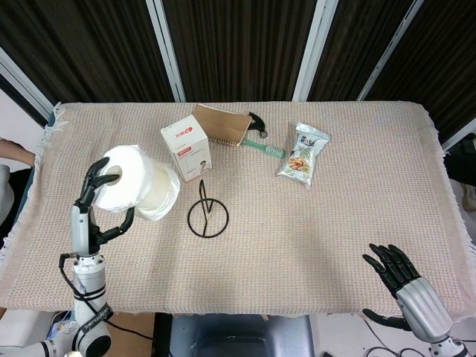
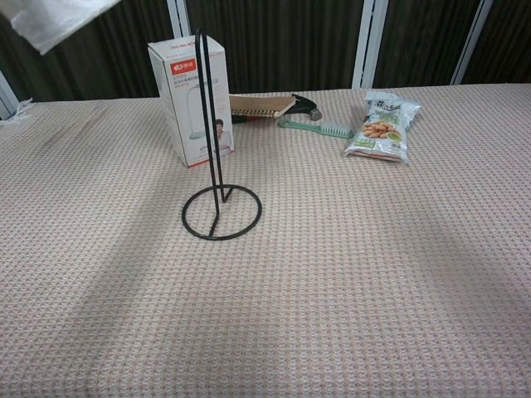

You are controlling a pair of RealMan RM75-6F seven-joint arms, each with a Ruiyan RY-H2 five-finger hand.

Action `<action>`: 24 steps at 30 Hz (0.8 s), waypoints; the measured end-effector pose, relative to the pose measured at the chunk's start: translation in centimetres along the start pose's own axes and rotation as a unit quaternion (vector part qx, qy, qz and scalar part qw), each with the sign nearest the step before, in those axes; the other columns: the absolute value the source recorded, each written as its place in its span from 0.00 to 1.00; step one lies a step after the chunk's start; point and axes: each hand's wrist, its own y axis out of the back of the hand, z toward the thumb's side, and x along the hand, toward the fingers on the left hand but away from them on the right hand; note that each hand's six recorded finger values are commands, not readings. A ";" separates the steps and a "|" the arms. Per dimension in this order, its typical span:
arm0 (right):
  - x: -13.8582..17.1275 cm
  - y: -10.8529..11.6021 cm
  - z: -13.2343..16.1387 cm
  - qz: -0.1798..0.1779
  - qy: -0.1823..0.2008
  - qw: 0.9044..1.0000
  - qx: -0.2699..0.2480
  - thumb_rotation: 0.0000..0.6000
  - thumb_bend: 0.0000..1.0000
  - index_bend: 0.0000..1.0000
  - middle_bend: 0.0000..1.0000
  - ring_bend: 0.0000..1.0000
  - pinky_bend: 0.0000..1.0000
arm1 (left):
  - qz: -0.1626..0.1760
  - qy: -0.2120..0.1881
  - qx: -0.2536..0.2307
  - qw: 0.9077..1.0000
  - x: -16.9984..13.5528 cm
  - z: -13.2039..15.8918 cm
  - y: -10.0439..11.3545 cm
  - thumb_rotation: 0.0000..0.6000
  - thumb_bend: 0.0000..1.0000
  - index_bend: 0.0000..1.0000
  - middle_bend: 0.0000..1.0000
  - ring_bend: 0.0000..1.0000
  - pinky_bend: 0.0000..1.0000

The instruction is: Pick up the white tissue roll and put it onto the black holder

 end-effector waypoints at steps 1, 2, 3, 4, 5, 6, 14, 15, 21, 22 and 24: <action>0.0 0.0 0.0 0.000 -0.001 1.000 -0.001 1.00 0.12 0.00 0.00 0.00 0.00 | -0.005 -0.006 0.003 1.000 0.5 0.5 -0.6 1.00 0.89 0.65 0.77 0.76 0.99; 0.0 0.1 -0.1 0.000 -0.001 1.000 -0.001 1.00 0.12 0.00 0.00 0.00 0.00 | -0.012 -0.012 0.007 1.000 1.0 1.0 -1.4 1.00 0.89 0.65 0.77 0.76 0.99; 0.0 0.1 -0.1 -0.001 -0.002 1.000 -0.002 1.00 0.12 0.00 0.00 0.00 0.00 | -0.017 -0.016 0.011 1.000 1.3 1.4 -1.9 1.00 0.89 0.65 0.77 0.76 0.99; 0.0 0.2 -0.2 -0.001 -0.002 1.000 -0.003 1.00 0.12 0.00 0.00 0.00 0.00 | -0.022 -0.020 0.016 0.999 1.6 1.7 -2.5 1.00 0.89 0.65 0.77 0.76 0.99; 0.0 0.2 -0.2 -0.001 -0.003 1.000 -0.003 1.00 0.12 0.00 0.00 0.00 0.00 | -0.028 -0.024 0.021 0.999 1.9 2.0 -3.3 1.00 0.89 0.65 0.77 0.76 0.99; 0.1 0.3 -0.3 -0.001 -0.003 1.000 -0.003 1.00 0.12 0.00 0.00 0.00 0.00 | -0.032 -0.027 0.024 0.999 2.1 2.2 -3.9 1.00 0.89 0.65 0.77 0.76 0.99; 0.1 0.5 -0.4 -0.001 -0.005 1.000 -0.006 1.00 0.12 0.00 0.00 0.00 0.00 | -0.067 -0.025 0.053 0.996 2.8 1.8 -7.7 1.00 0.89 0.65 0.77 0.76 0.99; 0.1 0.5 -0.4 -0.002 -0.005 1.000 -0.007 1.00 0.12 0.00 0.00 0.00 0.00 | -0.069 -0.023 0.055 0.996 2.9 1.7 -8.0 1.00 0.89 0.65 0.77 0.76 0.99; 0.1 0.8 -0.5 -0.006 -0.006 1.000 -0.008 1.00 0.12 0.00 0.00 0.00 0.00 | -0.079 -0.008 0.063 0.995 3.4 1.0 -9.3 1.00 0.89 0.65 0.77 0.76 0.99; 0.2 0.8 -0.6 -0.006 -0.007 1.000 -0.009 1.00 0.12 0.00 0.00 0.00 0.00 | -0.080 -0.005 0.064 0.995 3.4 0.9 -9.4 1.00 0.89 0.65 0.77 0.76 0.99; 0.2 0.8 -0.6 -0.006 -0.007 1.000 -0.009 1.00 0.12 0.00 0.00 0.00 0.00 | -0.083 -0.001 0.066 0.994 3.5 0.7 -9.7 1.00 0.89 0.65 0.77 0.76 0.99</action>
